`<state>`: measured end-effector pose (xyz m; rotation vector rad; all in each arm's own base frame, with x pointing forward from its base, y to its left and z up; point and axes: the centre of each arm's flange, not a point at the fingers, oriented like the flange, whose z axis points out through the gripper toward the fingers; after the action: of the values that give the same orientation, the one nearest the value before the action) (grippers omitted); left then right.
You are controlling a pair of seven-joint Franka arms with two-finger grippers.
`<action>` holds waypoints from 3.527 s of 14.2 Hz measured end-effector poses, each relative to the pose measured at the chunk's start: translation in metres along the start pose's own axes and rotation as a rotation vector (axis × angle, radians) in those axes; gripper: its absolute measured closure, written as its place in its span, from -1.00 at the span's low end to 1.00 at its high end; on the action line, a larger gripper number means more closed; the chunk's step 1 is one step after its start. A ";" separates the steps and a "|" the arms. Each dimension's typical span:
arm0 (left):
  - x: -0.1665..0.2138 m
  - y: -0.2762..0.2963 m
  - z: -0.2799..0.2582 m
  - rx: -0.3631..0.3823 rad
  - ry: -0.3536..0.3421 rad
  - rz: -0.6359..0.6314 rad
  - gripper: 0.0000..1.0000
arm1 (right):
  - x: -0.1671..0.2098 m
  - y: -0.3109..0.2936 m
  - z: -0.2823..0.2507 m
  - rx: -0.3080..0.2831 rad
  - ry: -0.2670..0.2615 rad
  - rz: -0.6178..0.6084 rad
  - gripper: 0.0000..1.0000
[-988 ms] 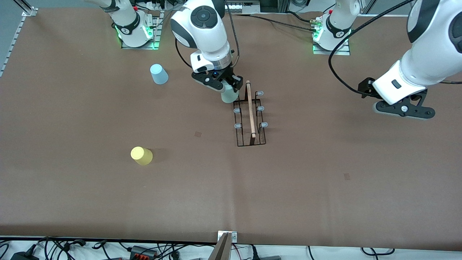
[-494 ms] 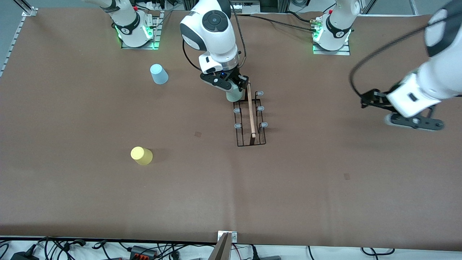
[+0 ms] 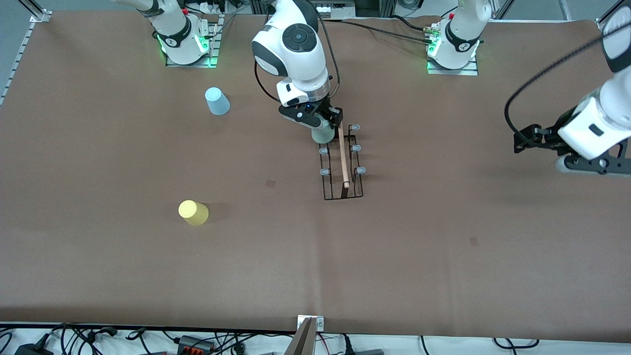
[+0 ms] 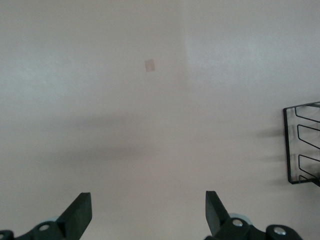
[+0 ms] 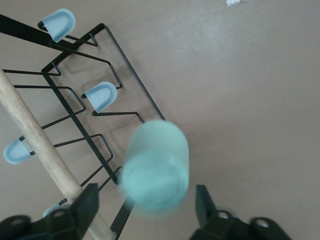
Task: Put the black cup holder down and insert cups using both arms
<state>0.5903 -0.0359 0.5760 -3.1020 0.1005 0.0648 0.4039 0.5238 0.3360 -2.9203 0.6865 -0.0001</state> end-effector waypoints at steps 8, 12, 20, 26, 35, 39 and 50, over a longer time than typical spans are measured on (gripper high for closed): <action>-0.040 0.003 -0.011 -0.045 0.038 -0.016 -1.00 | 0.113 0.051 -0.068 -0.124 0.032 -0.137 -1.00; -0.039 0.001 -0.010 -0.048 0.041 -0.021 -1.00 | 0.262 0.155 -0.087 -0.173 0.008 -0.310 -1.00; -0.039 0.000 -0.011 -0.048 0.042 -0.022 -1.00 | 0.369 0.233 0.005 -0.142 0.096 -0.419 -1.00; -0.039 0.001 -0.011 -0.048 0.042 -0.021 -1.00 | 0.383 0.250 0.028 -0.207 0.121 -0.510 -1.00; -0.039 0.003 -0.011 -0.048 0.043 -0.016 -1.00 | 0.389 0.254 0.063 -0.148 0.142 -0.545 -1.00; -0.039 0.003 -0.011 -0.048 0.044 -0.016 -1.00 | 0.389 0.253 0.064 -0.142 0.147 -0.548 -1.00; -0.039 0.005 -0.011 -0.048 0.045 -0.014 -1.00 | 0.392 0.244 0.051 -0.134 0.170 -0.556 -0.34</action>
<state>0.5515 -0.0386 0.5886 -3.1523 0.0796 -0.0035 0.6487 0.1406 0.2395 -3.1578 -0.1327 -0.2716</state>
